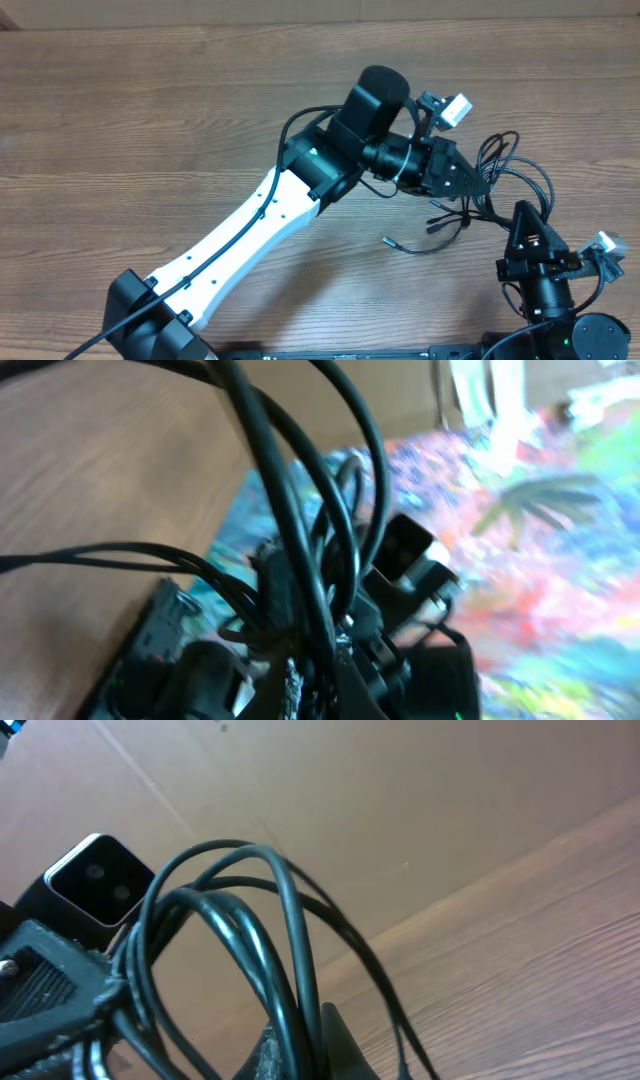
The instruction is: Untangle cables
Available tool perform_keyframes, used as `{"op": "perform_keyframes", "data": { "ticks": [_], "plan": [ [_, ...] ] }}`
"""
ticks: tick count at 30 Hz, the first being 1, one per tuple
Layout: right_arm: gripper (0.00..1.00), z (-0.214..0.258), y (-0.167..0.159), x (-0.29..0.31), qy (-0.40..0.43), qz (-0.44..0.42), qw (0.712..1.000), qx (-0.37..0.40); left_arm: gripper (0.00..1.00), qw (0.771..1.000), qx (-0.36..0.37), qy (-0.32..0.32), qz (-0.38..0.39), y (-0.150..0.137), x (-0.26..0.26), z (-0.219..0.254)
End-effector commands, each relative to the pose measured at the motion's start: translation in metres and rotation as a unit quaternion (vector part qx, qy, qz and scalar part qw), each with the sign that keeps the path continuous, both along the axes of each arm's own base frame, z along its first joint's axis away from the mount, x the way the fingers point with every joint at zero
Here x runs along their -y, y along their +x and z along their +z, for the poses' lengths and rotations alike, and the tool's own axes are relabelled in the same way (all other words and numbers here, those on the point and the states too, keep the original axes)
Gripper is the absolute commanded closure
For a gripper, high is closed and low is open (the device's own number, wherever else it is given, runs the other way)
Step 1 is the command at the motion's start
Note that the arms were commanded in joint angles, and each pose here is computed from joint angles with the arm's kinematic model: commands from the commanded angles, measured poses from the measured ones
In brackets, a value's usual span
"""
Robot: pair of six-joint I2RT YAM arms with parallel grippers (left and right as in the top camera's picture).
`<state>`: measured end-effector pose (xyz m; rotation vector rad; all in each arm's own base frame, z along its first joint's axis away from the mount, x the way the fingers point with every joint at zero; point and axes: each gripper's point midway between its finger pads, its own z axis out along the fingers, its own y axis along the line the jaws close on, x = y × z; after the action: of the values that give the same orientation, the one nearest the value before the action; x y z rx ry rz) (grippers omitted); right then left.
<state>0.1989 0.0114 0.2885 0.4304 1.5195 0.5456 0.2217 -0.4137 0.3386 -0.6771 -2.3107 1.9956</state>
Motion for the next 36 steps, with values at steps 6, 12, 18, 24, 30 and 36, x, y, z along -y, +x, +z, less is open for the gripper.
{"op": "perform_keyframes", "data": {
  "ticks": [6, 12, 18, 24, 30, 36],
  "plan": [
    [0.96, -0.007, 0.000, 0.012, -0.016, -0.035, 0.999, -0.013, 0.96, 0.963, 0.086, -0.152, -0.205, -0.044, -0.050, 0.050],
    [0.96, -0.008, 0.000, 0.012, -0.016, -0.035, 0.999, -0.015, 0.96, 0.954, 0.134, -0.176, -0.202, -0.039, -0.052, 0.049],
    [0.96, -0.018, -0.001, 0.027, -0.018, -0.078, 0.996, -0.036, 0.96, 0.964, 0.117, -0.163, -0.177, -0.022, -0.062, 0.049],
    [0.96, -0.019, -0.001, 0.028, -0.019, -0.080, 0.996, -0.038, 0.96, 0.970, 0.127, -0.158, -0.136, 0.008, -0.080, 0.049],
    [0.96, -0.019, -0.001, 0.027, -0.016, -0.079, 0.996, -0.039, 0.57, 0.972, 0.177, -0.148, -0.052, 0.055, -0.104, 0.045],
    [0.96, -0.022, -0.001, 0.027, -0.015, -0.077, 0.996, -0.043, 0.00, 0.967, 0.226, -0.089, 0.075, 0.110, -0.112, 0.030]
  ]
}}
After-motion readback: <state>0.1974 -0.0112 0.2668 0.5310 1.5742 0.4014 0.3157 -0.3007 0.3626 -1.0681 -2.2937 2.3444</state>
